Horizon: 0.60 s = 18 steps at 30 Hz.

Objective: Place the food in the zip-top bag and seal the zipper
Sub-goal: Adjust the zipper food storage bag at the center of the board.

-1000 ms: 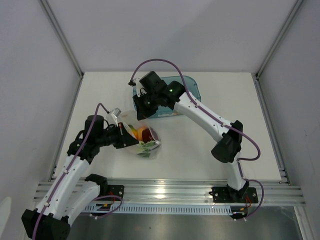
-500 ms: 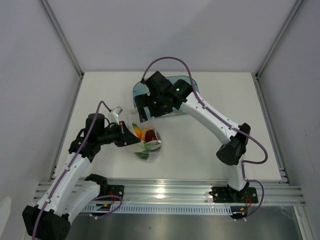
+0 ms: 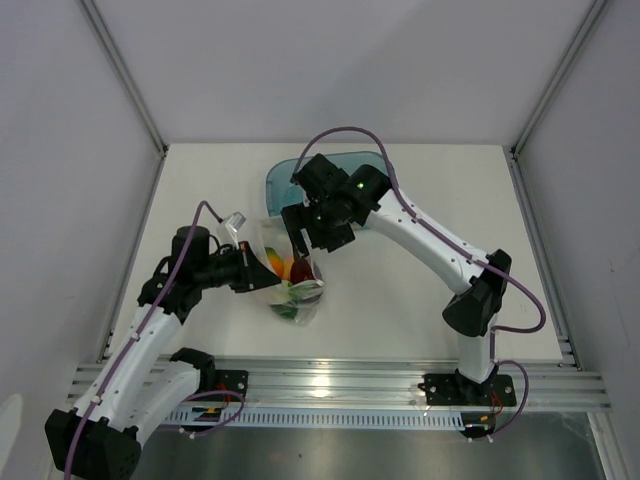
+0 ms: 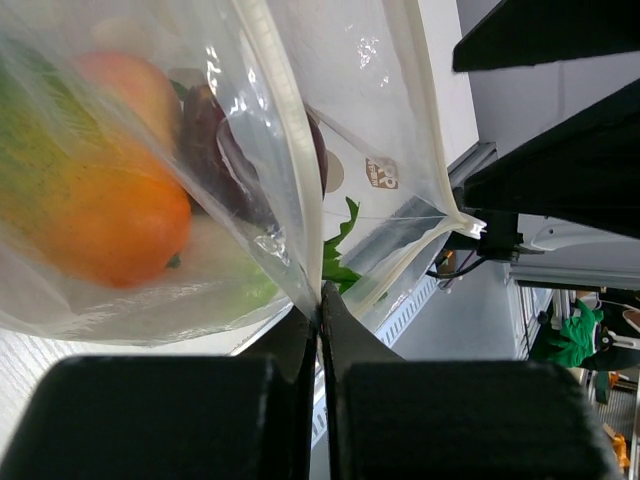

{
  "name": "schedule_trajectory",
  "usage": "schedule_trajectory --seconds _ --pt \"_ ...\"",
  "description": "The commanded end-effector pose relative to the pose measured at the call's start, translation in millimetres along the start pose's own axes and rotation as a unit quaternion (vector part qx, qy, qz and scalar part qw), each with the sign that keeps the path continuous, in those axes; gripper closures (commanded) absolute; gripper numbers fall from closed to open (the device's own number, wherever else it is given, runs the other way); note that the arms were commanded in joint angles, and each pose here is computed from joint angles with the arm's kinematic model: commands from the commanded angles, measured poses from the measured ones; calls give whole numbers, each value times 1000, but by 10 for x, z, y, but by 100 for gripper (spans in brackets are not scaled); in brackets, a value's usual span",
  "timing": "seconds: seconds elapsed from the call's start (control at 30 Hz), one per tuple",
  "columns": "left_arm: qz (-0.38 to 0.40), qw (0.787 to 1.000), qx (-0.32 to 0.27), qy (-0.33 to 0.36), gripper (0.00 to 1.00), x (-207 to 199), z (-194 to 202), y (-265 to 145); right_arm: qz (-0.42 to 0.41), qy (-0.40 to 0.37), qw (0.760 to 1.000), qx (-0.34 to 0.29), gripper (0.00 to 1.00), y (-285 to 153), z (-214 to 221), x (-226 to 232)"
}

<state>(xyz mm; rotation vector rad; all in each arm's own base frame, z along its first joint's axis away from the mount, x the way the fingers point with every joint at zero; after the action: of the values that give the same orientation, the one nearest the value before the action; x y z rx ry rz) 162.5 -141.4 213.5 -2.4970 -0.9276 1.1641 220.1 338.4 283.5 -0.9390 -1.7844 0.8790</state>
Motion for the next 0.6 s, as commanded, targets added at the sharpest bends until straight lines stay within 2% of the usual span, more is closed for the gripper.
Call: schedule_trajectory --seconds 0.0,0.03,0.07,0.13,0.17,0.23,0.27,0.33,0.37,0.4,0.5,0.57 --pt "16 999 -18 25 99 -124 -149 -51 6 -22 999 43 22 175 178 1" --pt "13 999 -20 26 99 -125 -163 -59 2 -25 999 37 27 214 155 11" --pt "12 999 -20 26 99 -126 -159 -63 9 -25 999 37 39 267 158 -18" --pt "11 999 -23 25 99 -117 -157 -59 5 -32 999 24 48 314 100 -2" --pt "11 999 -25 24 100 -111 -141 -57 4 -35 999 17 60 337 72 7" --pt "13 999 -29 27 100 -122 -159 -62 -9 -42 999 -2 73 347 -31 44" --pt "12 999 -29 27 99 -119 -158 -61 -12 -42 999 -3 85 357 -54 44" --pt "2 999 -27 31 95 -100 -159 -68 -19 -42 999 -2 97 363 -137 52" --pt "-2 999 -33 37 90 -121 -206 -92 -18 -44 999 -5 100 350 -168 54" --pt "-10 999 -33 39 77 -109 -214 -99 -11 -47 999 -9 100 354 -200 33" --pt "-60 996 -45 57 63 -49 -315 -160 -6 -72 997 -24 100 243 -239 31" --pt "-107 991 -55 63 63 27 -396 -208 -3 -84 996 -22 100 217 -228 -5"
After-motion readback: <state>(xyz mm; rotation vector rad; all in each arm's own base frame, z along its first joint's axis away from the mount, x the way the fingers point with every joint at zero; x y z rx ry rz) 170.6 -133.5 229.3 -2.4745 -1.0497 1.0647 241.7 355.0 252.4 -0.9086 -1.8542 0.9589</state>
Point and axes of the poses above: each gripper's point midway between its finger pads, its own y axis out along the fingers, its own x axis along the line the jaws close on, z = x × y, the point moved 5 cm from there along -y, back along the fingers, and after that the axes turned 13 degrees about y, right-handed, at the moved point
